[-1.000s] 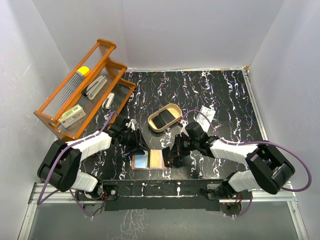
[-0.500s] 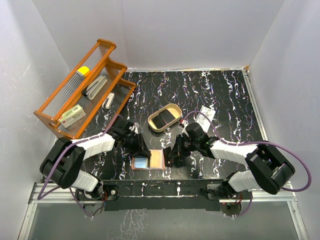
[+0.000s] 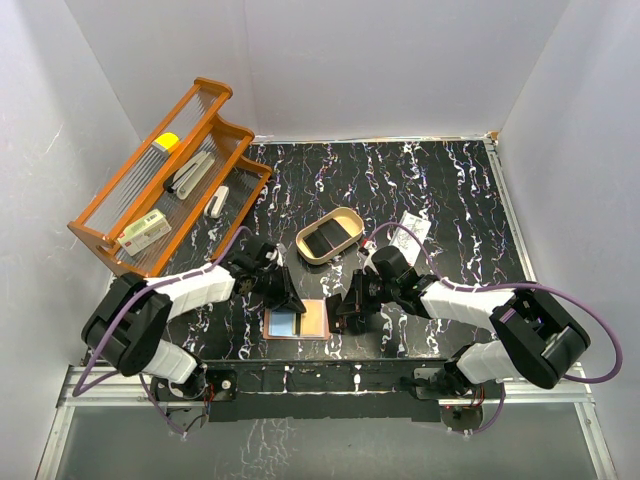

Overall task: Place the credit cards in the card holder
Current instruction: Insert the credit card into the card holder.

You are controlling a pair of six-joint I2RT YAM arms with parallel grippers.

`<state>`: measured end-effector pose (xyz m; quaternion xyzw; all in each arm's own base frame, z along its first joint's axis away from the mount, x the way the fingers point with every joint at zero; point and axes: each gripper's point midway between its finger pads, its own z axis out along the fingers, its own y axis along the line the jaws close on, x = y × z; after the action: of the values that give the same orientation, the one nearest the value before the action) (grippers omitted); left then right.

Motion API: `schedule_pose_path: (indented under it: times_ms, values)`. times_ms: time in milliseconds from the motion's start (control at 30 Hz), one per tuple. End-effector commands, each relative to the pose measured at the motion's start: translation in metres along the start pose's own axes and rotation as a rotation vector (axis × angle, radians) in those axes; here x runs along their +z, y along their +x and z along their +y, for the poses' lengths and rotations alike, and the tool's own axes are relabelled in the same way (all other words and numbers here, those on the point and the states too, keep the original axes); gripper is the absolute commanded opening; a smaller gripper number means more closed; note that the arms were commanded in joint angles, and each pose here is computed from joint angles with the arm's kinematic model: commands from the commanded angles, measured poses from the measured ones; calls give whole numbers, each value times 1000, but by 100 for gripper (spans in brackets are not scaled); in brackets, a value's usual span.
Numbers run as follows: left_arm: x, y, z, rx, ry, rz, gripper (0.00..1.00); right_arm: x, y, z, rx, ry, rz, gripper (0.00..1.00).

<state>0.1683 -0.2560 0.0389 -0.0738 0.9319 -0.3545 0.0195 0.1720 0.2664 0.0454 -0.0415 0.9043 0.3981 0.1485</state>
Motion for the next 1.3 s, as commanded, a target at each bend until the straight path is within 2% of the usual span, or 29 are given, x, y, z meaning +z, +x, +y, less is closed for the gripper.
schedule_pose_path:
  times_ms: [0, 367, 1033, 1267]
  values:
    - [-24, -12, 0, 62, -110, -77, 0, 0, -9, 7, -24, -25, -44, 0]
    - [-29, -11, 39, 57, -311, -77, 0, 0, -9, 7, -25, -28, -44, 0]
    - [8, 9, 23, -11, -129, 36, 0, 4, -9, 5, -18, -23, -44, 0]
    - [12, 8, 1, -13, -46, 25, 0, 5, -9, 2, -23, -13, -51, 0]
